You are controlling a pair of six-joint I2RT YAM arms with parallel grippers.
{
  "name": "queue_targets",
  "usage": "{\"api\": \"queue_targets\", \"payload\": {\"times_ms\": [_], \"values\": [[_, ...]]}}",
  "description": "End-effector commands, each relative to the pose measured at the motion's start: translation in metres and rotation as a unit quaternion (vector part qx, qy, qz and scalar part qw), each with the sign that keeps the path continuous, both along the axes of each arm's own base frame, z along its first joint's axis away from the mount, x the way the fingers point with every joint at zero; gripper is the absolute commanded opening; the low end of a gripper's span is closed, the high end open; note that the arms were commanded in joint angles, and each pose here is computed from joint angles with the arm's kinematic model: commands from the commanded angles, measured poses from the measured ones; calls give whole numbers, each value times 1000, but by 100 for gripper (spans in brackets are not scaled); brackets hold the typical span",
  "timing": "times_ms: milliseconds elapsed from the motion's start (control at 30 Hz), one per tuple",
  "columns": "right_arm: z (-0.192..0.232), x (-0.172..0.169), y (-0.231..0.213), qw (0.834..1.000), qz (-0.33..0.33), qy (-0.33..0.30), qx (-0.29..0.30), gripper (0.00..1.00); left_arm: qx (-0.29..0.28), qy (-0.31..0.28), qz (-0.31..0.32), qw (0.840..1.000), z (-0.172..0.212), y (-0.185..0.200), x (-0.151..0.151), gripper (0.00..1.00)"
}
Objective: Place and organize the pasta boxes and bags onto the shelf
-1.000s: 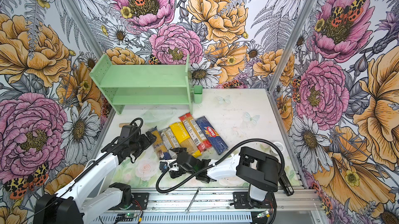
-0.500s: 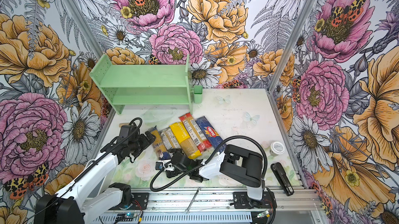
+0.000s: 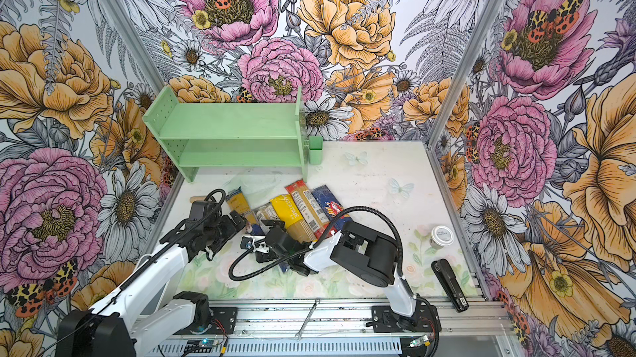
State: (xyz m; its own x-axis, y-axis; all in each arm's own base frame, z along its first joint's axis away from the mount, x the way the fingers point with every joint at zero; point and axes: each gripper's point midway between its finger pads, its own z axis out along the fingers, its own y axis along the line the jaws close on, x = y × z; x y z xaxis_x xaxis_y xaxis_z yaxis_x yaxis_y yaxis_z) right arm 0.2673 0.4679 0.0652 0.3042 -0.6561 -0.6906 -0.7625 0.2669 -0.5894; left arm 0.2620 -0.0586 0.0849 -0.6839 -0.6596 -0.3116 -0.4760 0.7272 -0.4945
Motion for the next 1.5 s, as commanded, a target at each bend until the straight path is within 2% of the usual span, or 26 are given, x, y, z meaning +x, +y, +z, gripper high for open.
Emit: {"api": "queue_targets", "payload": {"times_ms": [0,200,333,733,1067,1467], "values": [[23,21,15,999,-4,-21,35,98,5,2,-1,1000,-4,3,-2,99],[35,26,27,998,8,-2,65,98,2,-3,5,1000,-6,4,1,99],[49,25,17,997,2,-5,75,99,0,-6,8,1000,-6,3,4,99],[85,10,-65,995,-9,81,59,99,40,2,4,999,-9,-12,11,99],[118,28,-119,984,-45,118,122,98,78,24,10,997,-22,-20,22,99],[133,49,-158,974,-88,118,171,98,125,63,-4,990,-46,-32,30,99]]}}
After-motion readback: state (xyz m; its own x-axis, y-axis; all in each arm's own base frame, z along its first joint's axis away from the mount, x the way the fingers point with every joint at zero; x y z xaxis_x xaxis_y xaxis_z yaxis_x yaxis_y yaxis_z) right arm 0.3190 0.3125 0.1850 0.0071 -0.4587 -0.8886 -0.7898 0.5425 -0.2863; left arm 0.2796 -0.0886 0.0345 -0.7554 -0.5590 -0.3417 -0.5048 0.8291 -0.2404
